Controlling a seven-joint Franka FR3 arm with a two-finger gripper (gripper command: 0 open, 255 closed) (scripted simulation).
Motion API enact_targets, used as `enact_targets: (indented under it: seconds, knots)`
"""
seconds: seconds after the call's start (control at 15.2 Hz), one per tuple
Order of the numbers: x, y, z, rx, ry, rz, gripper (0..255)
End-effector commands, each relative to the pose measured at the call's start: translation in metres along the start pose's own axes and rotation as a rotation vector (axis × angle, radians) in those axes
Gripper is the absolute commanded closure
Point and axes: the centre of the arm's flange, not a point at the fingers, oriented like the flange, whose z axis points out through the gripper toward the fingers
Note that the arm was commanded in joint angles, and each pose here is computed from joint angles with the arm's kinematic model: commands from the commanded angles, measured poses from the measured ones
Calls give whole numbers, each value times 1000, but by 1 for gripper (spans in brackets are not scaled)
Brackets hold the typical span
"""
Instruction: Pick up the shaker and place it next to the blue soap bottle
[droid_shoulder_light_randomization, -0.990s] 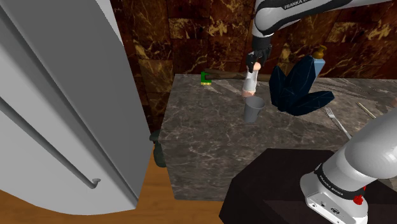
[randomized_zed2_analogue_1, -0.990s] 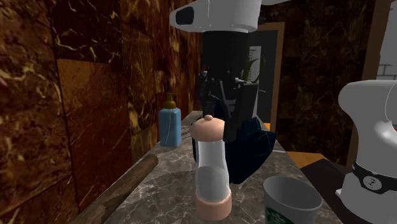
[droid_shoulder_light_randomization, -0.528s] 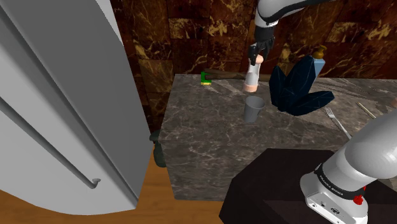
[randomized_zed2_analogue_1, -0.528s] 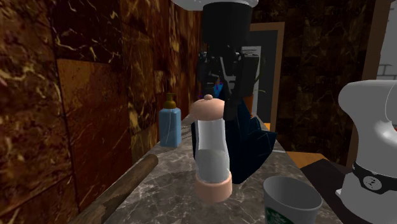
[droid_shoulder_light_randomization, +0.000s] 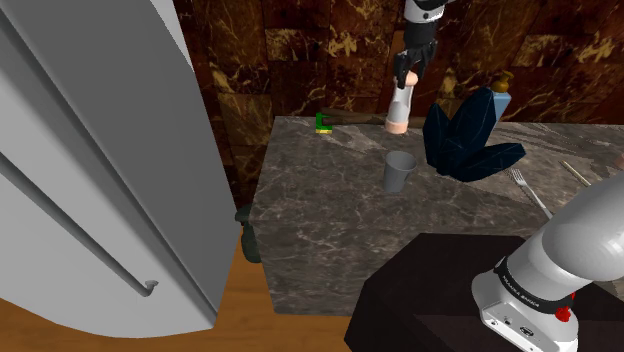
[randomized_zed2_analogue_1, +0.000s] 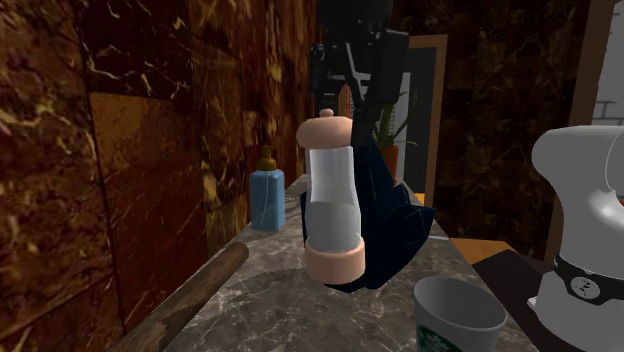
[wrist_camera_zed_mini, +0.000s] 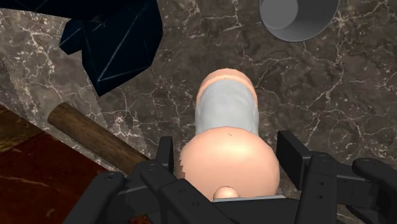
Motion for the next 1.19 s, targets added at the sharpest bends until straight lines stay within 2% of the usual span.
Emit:
enact_targets:
  seconds: [0.0,1.12]
  knots:
    - [-1,1,-10,0,0,0,255]
    - [-1,15,-99,0,0,0,255]
